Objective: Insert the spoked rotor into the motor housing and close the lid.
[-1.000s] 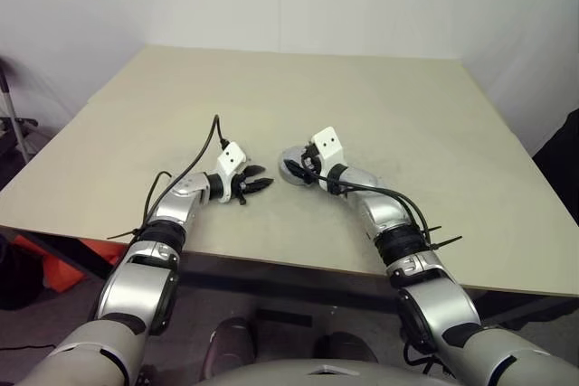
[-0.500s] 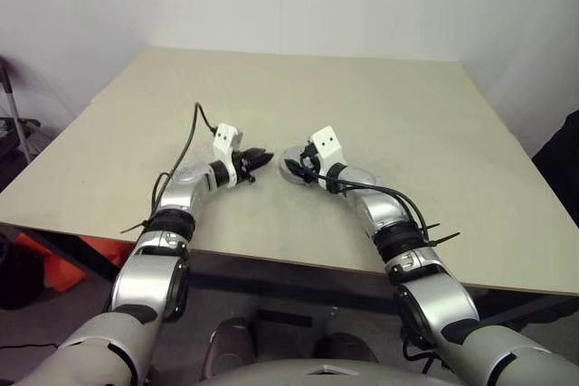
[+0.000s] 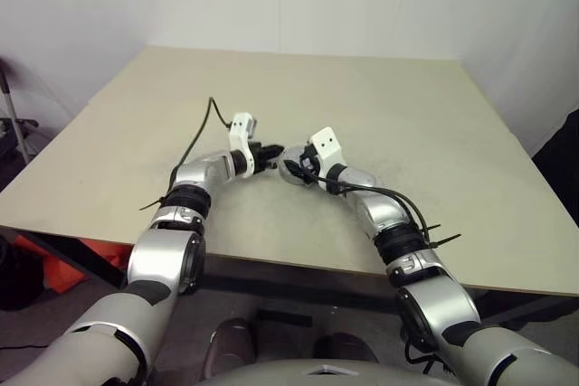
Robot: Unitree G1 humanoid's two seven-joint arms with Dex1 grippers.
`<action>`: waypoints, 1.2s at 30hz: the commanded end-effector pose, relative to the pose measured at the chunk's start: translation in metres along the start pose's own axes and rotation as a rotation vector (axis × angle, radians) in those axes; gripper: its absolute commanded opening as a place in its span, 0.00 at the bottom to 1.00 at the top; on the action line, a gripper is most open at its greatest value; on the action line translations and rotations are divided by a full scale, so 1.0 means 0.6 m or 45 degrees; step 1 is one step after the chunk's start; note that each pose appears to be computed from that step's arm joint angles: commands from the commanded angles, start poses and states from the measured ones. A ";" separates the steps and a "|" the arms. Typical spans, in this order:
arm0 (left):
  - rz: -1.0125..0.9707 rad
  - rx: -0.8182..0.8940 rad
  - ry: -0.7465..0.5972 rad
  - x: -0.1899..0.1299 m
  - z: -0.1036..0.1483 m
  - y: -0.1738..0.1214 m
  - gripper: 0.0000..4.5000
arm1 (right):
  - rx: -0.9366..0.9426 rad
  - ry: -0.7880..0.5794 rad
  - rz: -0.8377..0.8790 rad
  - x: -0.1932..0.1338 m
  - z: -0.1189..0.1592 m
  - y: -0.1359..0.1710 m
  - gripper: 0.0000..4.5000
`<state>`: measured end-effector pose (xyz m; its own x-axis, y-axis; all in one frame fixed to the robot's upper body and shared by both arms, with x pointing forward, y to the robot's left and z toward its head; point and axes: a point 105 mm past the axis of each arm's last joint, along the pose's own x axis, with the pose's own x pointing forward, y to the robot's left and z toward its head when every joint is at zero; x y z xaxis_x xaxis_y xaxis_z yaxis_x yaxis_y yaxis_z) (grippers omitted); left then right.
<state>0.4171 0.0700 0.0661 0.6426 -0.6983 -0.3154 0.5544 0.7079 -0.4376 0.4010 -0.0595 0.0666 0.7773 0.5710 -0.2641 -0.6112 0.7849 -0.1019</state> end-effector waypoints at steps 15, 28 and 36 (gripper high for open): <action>-0.111 -0.305 -0.322 -0.024 0.069 -0.009 0.01 | -0.004 0.141 -0.126 -0.021 -0.044 -0.032 0.70; 0.035 -0.349 0.069 0.024 -0.013 -0.022 0.01 | 0.000 0.124 -0.134 -0.020 -0.036 -0.031 0.70; 0.002 -0.347 0.060 0.022 -0.012 -0.025 0.01 | 0.030 0.112 -0.170 -0.024 -0.030 -0.039 0.70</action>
<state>0.4179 0.0500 0.0707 0.6340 -0.7052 -0.3173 0.3927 0.6471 -0.6536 0.3976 -0.0621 0.0701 0.7914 0.5474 -0.2722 -0.5898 0.8008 -0.1046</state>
